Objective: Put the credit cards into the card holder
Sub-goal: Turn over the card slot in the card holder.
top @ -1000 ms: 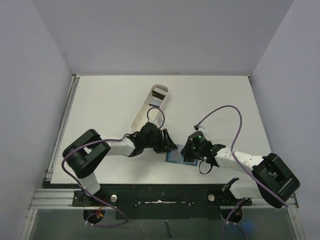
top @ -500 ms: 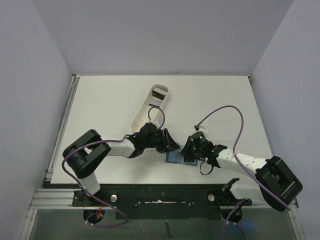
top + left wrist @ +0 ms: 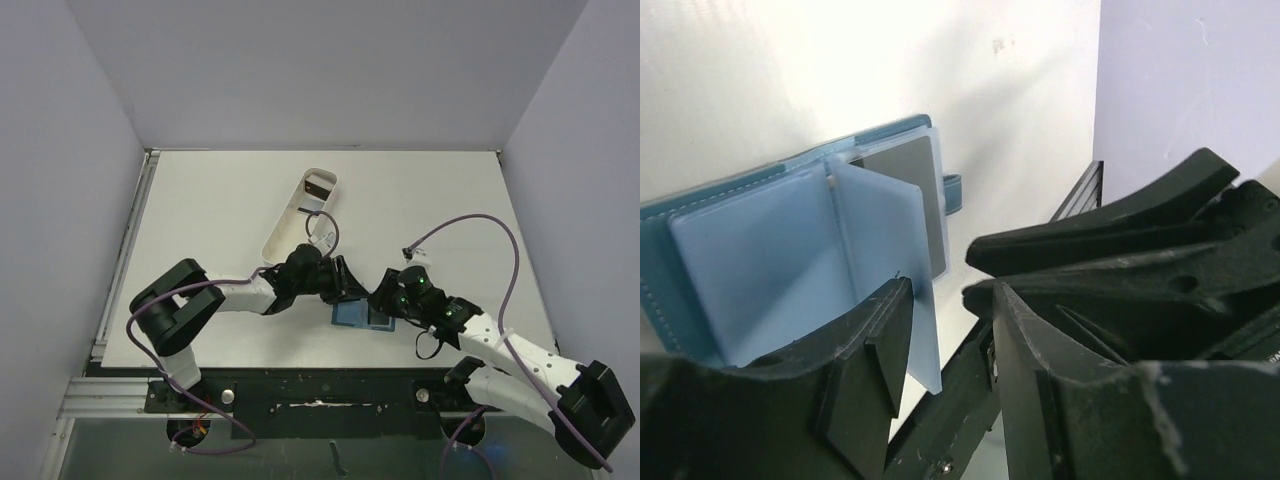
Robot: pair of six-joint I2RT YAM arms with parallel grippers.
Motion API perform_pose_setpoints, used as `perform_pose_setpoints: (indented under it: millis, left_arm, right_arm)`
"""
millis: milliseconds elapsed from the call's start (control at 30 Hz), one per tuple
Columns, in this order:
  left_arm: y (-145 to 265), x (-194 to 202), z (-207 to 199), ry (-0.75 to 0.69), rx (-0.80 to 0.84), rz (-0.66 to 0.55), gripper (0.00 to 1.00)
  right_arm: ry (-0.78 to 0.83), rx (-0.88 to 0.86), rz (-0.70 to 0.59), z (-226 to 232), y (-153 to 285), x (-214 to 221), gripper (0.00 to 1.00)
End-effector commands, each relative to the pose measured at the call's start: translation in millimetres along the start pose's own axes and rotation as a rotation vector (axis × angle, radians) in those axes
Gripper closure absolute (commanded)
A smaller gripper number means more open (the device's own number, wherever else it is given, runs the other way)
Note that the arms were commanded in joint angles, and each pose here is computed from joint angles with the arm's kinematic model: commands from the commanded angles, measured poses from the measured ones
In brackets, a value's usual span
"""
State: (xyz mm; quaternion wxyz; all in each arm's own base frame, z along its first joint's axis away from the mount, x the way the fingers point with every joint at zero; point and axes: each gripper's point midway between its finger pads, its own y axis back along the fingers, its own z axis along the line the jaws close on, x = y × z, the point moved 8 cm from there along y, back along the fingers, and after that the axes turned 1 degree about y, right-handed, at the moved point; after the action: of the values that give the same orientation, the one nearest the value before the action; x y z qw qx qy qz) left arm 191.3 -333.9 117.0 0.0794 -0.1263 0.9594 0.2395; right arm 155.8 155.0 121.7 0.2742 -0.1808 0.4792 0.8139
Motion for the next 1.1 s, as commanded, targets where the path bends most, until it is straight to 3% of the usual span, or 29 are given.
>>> perform_pose_setpoints:
  millis: [0, 433, 667, 900, 1067]
  left_arm:
    - [-7.2, -7.5, -25.3, -0.048, 0.076, -0.009, 0.64]
    - [-23.9, 0.8, -32.6, -0.076, 0.066, 0.020, 0.64]
    - [-13.4, -7.2, -39.4, -0.158, -0.009, -0.010, 0.60]
    - [13.7, -45.1, -42.2, -0.274, -0.216, -0.126, 0.48]
    - [42.5, -103.9, -35.7, -0.277, -0.420, -0.292, 0.40]
  right_arm:
    - [0.016, -0.050, -0.080, 8.5, 21.0, -12.5, 0.68]
    - [-0.026, -0.091, -0.196, 7.3, 58.3, -22.2, 0.65]
    - [-0.034, 0.002, -0.209, 0.4, 59.3, -25.6, 0.61]
    - [0.011, 0.025, -0.211, -1.2, 63.0, -28.4, 0.54]
    - [0.021, 0.015, -0.212, -0.7, 62.8, -28.4, 0.51]
